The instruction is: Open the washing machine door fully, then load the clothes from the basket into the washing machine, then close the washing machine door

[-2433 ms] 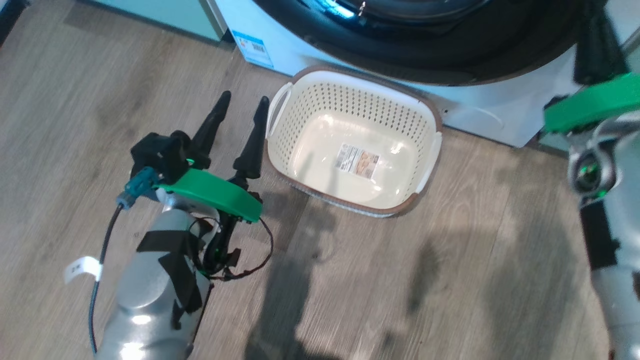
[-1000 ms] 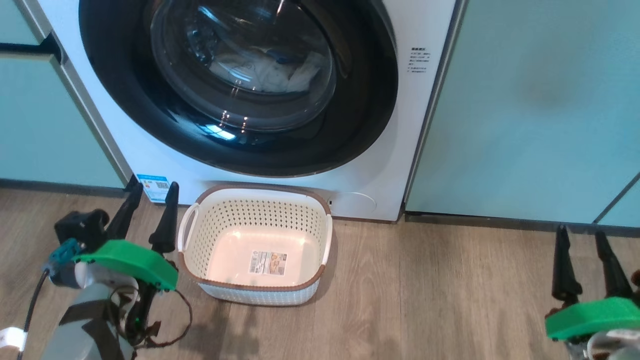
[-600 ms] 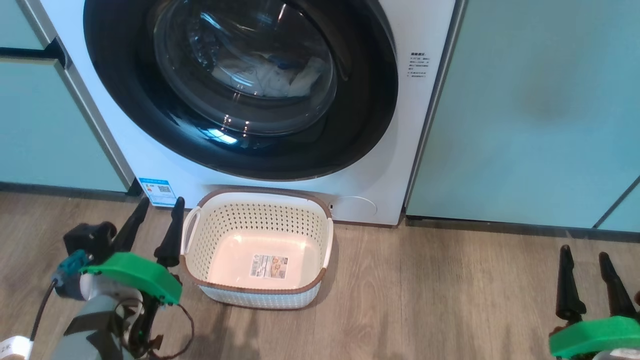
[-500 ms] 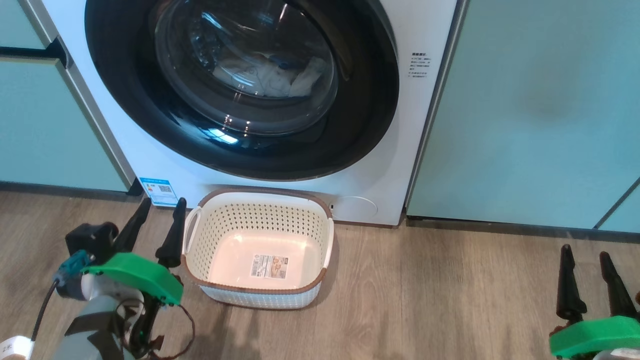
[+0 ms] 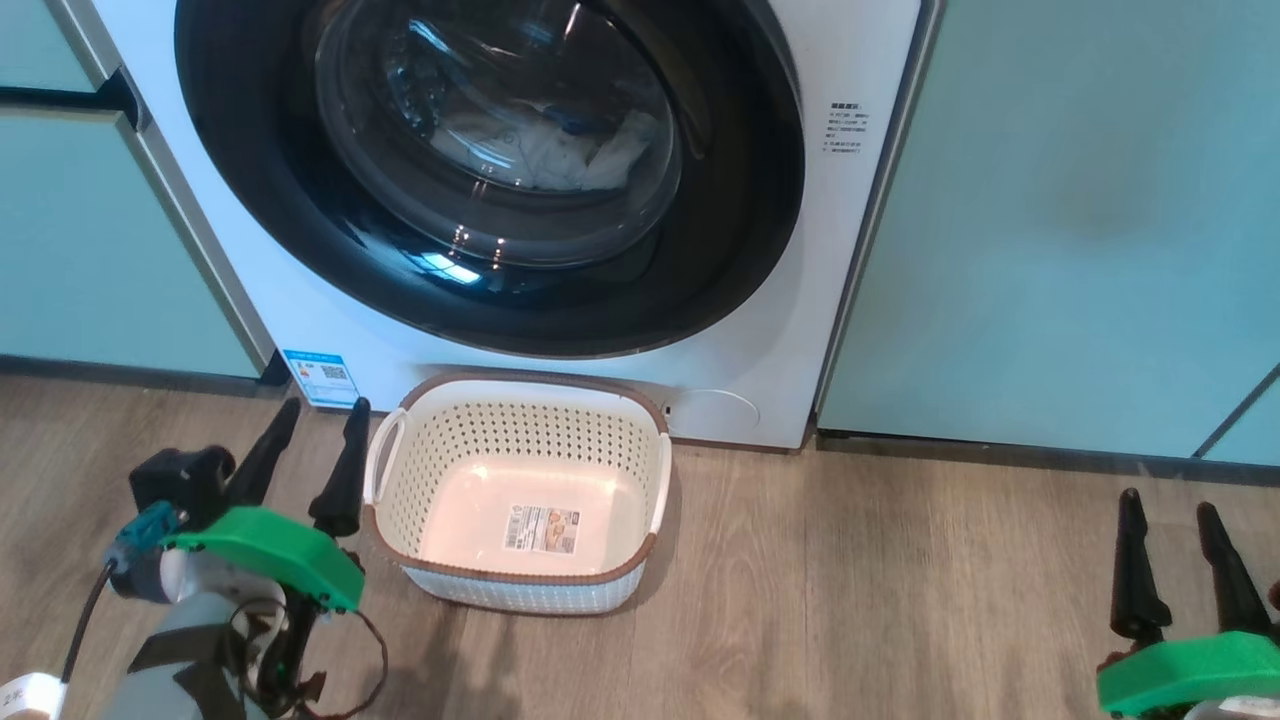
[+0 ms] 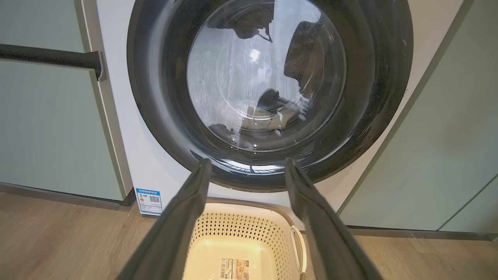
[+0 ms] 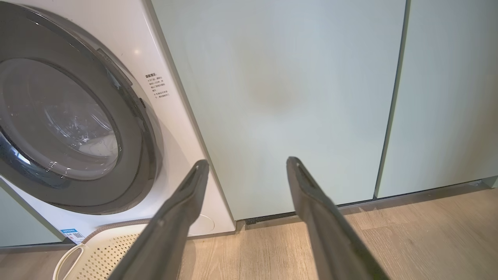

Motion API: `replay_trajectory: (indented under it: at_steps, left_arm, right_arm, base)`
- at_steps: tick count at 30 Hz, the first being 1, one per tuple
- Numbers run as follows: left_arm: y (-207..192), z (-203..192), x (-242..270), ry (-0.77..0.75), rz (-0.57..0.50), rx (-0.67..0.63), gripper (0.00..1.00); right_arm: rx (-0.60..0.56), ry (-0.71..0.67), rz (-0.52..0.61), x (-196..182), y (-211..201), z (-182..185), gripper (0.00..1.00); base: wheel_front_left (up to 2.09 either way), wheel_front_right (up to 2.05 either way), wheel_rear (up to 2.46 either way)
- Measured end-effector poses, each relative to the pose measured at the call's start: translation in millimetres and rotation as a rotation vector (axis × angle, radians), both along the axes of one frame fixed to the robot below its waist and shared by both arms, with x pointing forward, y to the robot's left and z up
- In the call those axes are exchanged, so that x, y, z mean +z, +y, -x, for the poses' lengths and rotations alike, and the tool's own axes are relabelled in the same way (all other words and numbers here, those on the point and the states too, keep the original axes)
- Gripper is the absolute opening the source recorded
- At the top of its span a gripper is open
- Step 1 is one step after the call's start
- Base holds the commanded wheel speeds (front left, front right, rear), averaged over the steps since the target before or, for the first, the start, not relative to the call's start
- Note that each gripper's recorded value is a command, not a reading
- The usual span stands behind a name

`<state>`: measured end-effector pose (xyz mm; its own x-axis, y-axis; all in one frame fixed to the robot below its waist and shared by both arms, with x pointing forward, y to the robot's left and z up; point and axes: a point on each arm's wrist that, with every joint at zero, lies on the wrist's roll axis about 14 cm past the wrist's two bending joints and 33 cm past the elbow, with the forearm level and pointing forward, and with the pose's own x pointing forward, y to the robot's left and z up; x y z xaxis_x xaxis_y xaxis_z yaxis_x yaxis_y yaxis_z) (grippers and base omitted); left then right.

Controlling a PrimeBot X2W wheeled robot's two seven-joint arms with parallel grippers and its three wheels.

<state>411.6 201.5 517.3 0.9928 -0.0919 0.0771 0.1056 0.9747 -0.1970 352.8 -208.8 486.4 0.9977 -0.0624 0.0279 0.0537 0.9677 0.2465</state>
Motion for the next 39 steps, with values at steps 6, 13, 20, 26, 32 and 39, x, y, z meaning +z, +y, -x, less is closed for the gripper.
replay_trajectory:
  at_steps: [6,13,20,26,32,39]
  left_arm:
    - [4,0,-2,0.006,-0.006,0.011,1.00]
    - [5,0,-6,0.017,-0.006,0.015,1.00]
    - [5,1,-11,0.032,-0.003,0.016,0.00]
    - [-11,35,-75,0.219,0.038,0.009,0.00]
    - [-11,45,-88,0.269,0.095,0.026,0.00]
    - [-10,42,-84,0.269,0.164,0.044,0.00]
  right_arm:
    - [0.014,-0.001,0.012,1,4,-2,1.00]
    - [0.028,-0.005,0.020,2,8,-5,1.00]
    - [0.034,0.007,0.026,-2,10,-5,0.00]
    - [0.032,0.164,-0.005,-50,15,19,0.00]
    - [0.015,0.202,-0.063,-61,13,27,0.00]
    - [-0.005,0.208,-0.135,-62,11,26,0.00]
  base:
    - [0.00,0.00,0.00]
    - [0.00,0.00,0.00]
    - [0.00,0.00,0.00]
    - [0.00,0.00,0.00]
    - [0.00,0.00,0.00]
    - [0.00,0.00,0.00]
